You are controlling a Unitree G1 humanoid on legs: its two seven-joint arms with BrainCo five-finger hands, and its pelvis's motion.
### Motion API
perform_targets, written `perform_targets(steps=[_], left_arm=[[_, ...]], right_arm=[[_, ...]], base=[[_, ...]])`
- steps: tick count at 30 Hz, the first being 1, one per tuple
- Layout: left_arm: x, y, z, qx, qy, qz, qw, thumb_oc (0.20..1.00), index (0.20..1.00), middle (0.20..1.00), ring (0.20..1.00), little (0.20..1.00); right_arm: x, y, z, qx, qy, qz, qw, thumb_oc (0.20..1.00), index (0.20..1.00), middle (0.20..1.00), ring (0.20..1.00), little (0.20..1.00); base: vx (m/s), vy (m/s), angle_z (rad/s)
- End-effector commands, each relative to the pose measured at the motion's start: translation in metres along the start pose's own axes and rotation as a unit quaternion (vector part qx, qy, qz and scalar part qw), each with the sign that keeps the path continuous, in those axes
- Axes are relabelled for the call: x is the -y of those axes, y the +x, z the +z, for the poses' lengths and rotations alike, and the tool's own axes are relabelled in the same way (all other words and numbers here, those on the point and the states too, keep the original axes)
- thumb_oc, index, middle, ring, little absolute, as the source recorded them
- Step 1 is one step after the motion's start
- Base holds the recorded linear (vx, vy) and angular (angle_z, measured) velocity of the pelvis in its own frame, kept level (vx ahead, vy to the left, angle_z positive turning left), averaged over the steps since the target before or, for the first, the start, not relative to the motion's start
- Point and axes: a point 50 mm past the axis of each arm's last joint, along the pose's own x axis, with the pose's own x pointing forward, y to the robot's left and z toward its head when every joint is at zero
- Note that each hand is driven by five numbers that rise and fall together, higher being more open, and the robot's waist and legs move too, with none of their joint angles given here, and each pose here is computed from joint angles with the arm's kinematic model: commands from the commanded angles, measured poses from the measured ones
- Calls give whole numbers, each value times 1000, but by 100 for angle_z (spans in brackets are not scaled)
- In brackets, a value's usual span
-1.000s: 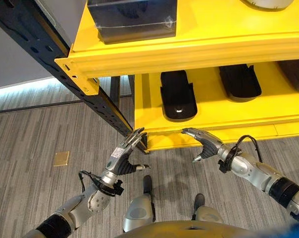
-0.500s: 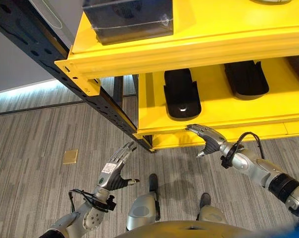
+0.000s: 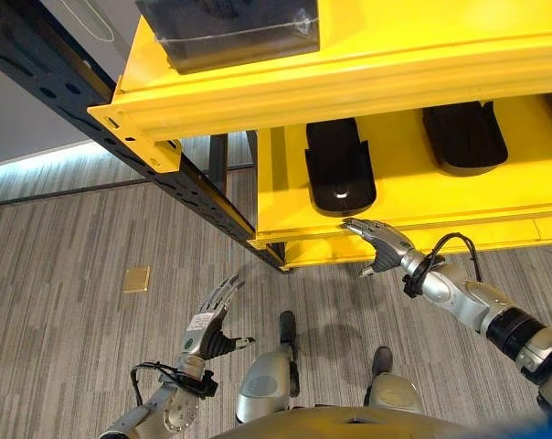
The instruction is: Move parts from the plastic box to the shelf.
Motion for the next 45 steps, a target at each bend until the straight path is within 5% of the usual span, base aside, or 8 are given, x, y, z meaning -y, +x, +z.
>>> perform_targets(steps=[1,45], left_arm=[[1,6,4,10,-9,10,1000,1000,1000,1000,1000,1000],[-6,33,6,34,15,5,999,1000,1000,1000,1000,1000]], right_arm=[[20,17,-1,8,-44,-16,999,1000,1000,1000,1000,1000],[66,35,-40,-85,-128,-58,986,1000,1000,1000,1000,1000]], base=[[0,0,0],[0,-2,1]])
